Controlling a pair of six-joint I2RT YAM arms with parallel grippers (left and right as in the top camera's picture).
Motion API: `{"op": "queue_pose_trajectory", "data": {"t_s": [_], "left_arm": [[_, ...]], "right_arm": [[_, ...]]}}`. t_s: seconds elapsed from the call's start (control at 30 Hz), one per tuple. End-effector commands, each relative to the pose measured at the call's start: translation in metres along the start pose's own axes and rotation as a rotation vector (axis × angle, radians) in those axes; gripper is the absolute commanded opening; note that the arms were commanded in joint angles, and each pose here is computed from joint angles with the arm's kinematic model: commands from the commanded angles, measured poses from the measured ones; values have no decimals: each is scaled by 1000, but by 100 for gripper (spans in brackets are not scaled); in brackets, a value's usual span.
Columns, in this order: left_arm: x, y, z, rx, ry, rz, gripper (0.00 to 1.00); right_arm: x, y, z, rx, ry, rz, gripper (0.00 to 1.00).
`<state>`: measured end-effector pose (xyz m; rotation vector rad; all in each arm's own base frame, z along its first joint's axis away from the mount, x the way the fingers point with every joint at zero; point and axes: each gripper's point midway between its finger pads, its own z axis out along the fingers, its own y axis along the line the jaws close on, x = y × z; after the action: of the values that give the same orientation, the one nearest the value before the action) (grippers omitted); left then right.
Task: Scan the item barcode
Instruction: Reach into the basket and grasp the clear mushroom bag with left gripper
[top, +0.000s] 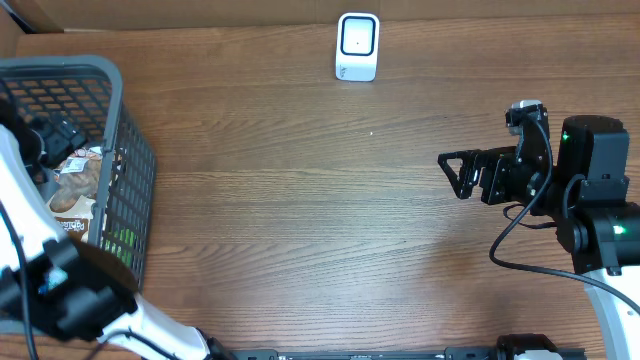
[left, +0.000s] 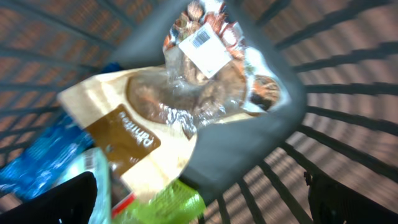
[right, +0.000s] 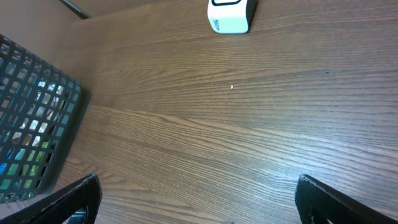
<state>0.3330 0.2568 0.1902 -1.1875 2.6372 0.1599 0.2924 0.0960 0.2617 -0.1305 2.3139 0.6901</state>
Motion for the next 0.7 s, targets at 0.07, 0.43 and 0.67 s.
{"op": "queue_pose_trajectory", "data": {"t_s": [0.07,0.43,0.67], "left_arm": [[-7,-2,67,-23,84,79,100],[-18,-8,140,-33,108,192,100],[-7,-8,162,-38,167,216,98]], "right_arm": [[-4,2,-1,-2,-13,-11,100],[-3,2,-1,-2,-13,-10,100],[-3,2,-1,-2,-13,-11,100]]}}
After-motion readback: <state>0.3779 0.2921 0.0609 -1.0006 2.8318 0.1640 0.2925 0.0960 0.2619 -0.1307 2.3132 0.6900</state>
